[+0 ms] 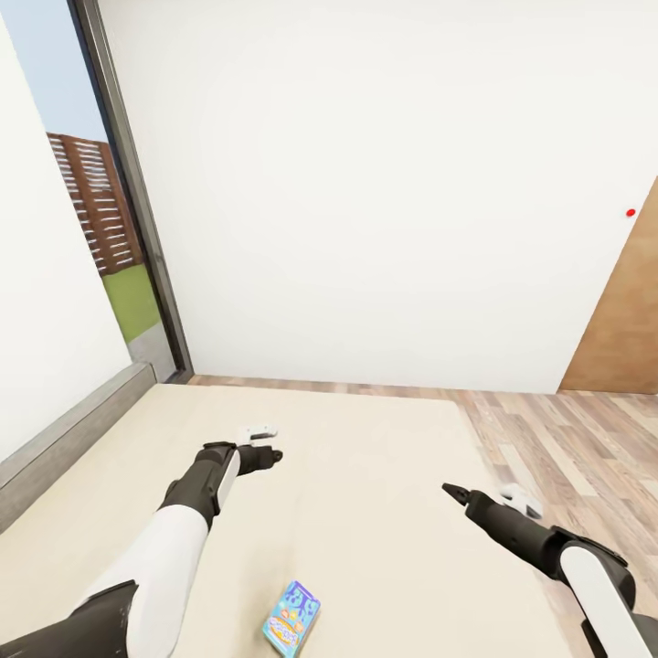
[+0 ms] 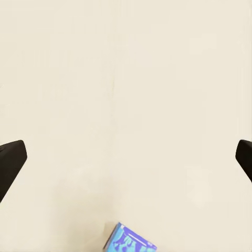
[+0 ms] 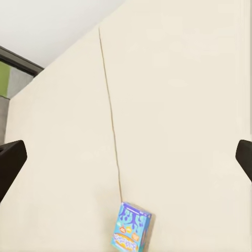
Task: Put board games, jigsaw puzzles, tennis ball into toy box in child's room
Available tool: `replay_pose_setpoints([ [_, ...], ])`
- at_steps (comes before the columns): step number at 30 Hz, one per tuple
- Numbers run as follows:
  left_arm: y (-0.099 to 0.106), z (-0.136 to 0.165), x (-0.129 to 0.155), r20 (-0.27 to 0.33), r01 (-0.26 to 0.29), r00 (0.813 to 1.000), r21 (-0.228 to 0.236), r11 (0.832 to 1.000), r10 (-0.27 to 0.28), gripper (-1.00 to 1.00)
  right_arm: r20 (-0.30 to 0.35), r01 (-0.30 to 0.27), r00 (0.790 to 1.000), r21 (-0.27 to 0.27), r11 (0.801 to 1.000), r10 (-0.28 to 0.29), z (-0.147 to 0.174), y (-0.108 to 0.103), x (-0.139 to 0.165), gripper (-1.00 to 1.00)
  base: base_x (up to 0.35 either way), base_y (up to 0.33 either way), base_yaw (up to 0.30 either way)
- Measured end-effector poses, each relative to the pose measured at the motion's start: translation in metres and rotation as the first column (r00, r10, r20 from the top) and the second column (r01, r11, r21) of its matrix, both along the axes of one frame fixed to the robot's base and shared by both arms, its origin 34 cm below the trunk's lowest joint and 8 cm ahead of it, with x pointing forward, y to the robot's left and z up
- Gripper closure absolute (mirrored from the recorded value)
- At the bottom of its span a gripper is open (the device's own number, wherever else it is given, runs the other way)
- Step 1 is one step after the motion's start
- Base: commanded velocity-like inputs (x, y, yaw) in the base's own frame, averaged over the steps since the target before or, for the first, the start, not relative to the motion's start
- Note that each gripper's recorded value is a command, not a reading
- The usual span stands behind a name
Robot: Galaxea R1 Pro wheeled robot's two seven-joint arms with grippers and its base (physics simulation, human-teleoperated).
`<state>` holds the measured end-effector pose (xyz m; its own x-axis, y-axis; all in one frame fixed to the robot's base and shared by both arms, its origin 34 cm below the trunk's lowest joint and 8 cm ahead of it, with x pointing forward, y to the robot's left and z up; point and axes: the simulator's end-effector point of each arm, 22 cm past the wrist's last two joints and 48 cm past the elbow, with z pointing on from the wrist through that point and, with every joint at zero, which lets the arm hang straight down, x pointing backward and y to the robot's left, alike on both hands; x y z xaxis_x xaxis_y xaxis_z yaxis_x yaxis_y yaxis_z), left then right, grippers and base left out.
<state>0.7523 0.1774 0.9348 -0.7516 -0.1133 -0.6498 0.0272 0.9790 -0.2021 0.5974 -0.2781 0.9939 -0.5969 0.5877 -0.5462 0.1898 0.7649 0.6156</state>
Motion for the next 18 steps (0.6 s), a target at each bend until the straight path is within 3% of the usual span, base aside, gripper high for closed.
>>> replay_pose_setpoints([
  [13,-0.012,-0.01,-0.006,-0.017,0.03,0.999,0.014,0.999,-0.03,-1.0,-0.025,0.003,1.0,0.014,1.0,-0.003,-0.002,-0.007,-0.004,-1.0,0.0,0.0,0.0],
  [18,-0.007,-0.022,-0.011,-0.036,0.007,0.999,0.048,0.999,-0.005,-1.0,-0.046,-0.051,0.998,0.023,0.998,0.052,0.001,0.006,-0.004,-1.0,0.0,0.0,0.0],
])
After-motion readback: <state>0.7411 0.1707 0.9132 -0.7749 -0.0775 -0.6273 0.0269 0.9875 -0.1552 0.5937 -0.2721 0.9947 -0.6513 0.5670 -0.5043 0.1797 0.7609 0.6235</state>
